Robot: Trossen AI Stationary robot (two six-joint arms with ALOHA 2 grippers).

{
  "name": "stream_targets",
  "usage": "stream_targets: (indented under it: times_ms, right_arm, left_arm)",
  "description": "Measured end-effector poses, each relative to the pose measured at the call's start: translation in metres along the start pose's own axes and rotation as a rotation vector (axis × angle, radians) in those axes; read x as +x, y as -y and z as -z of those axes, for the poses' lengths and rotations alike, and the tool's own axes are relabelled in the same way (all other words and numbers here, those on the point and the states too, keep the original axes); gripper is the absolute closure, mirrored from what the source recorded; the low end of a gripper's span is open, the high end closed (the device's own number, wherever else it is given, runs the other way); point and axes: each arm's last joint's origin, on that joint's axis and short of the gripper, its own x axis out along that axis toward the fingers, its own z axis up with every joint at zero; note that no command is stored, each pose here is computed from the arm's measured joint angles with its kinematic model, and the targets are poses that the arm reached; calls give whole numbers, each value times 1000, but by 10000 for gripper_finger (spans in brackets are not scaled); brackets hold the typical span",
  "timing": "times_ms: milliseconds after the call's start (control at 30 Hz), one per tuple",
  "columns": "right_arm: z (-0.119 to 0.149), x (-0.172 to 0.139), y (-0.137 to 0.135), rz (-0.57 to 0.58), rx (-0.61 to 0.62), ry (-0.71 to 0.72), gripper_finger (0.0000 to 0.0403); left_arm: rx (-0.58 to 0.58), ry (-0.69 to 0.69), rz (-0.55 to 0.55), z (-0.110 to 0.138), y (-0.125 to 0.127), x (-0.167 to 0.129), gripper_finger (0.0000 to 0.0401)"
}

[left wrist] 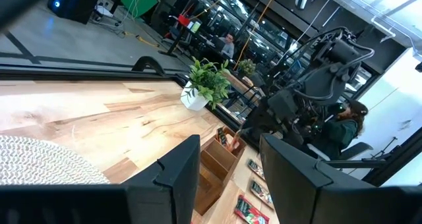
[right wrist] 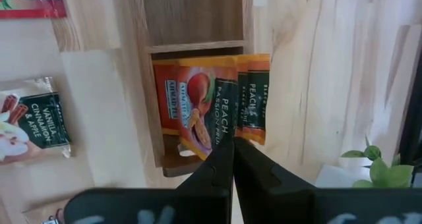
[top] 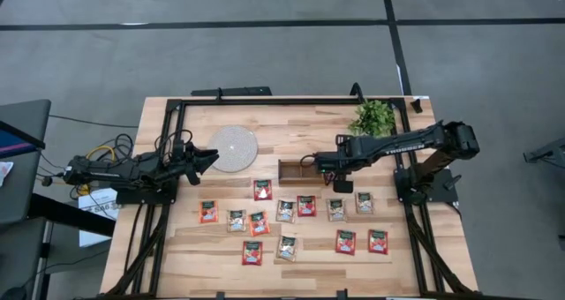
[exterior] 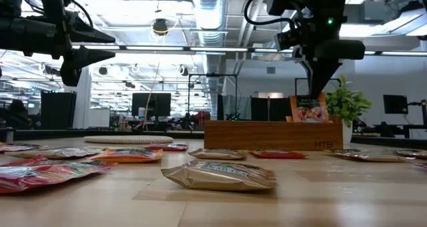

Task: Pick & Place Tea
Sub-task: Put the orange tea bag into the right section of the wooden organizer

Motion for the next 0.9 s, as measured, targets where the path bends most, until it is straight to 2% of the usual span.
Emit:
stream_targets:
  times_ms: [500, 900]
  right_arm:
    - [1, 2, 0, 9, -2, -7, 397]
    - [1, 1, 6, 26, 54, -15, 304]
  left_arm:
    - [0, 0, 0, 0, 0, 0, 250]
    - [0, 0, 0, 0, 0, 0, 250]
